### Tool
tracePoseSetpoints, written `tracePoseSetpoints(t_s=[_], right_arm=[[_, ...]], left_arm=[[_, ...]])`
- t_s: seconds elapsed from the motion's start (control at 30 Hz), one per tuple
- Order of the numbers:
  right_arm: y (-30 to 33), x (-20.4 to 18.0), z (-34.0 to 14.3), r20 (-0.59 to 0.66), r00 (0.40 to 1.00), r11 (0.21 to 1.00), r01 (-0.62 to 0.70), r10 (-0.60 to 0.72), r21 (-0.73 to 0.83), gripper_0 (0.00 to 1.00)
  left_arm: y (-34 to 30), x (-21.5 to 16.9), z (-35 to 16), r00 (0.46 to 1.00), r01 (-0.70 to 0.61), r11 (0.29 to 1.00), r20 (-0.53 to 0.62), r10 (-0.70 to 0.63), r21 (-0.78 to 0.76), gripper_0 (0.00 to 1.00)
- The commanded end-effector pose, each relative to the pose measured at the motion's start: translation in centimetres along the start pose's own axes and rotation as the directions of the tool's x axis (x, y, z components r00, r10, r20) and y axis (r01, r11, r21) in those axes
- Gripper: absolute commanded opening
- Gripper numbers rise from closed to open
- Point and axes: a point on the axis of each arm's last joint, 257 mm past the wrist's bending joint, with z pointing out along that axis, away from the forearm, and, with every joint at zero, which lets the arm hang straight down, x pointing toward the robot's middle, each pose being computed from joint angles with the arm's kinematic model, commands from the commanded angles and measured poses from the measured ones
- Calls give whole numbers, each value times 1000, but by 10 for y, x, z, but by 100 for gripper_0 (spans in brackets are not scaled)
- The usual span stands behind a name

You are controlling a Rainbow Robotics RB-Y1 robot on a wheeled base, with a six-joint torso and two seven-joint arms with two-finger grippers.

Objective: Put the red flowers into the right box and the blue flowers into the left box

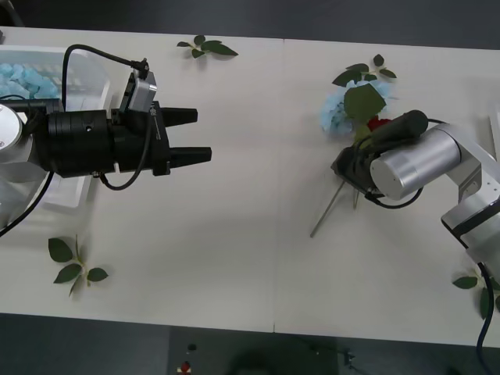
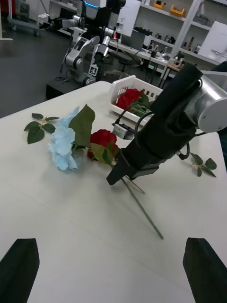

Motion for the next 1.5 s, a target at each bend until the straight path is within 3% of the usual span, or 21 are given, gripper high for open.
tracePoseSetpoints(t_s=[0.03,0.17,0.23,0.3,0.33,0.77,1.07,1.5], right_arm=[[18,-4,-4,18,1000,999,-15,16,-28,48],[18,-2,-4,18,1000,1000,-8,9,-25,42],[17,-3,-4,19,1000,1000,-8,9,-24,26],[18,-3,-4,20,1000,1000,-8,8,-26,3],[18,-4,-4,21,1000,1000,-7,8,-25,0],[20,-11,-7,42,999,999,1,1,-32,0],[19,-60,-48,110,994,999,11,-5,-53,0],[-61,-182,-148,244,945,973,189,-217,134,0]], left_arm=[[-3,4,3,999,49,999,9,-49,-3,89],[-4,4,3,999,49,999,8,-49,0,88],[-3,4,3,999,49,999,9,-49,-3,89],[-3,4,3,999,49,999,8,-49,-3,89],[-4,4,3,999,48,999,8,-48,-1,89],[-3,6,3,999,46,999,3,-46,-4,89],[-3,5,3,999,46,999,4,-46,-5,89],[-3,6,3,999,48,999,3,-48,-2,89]])
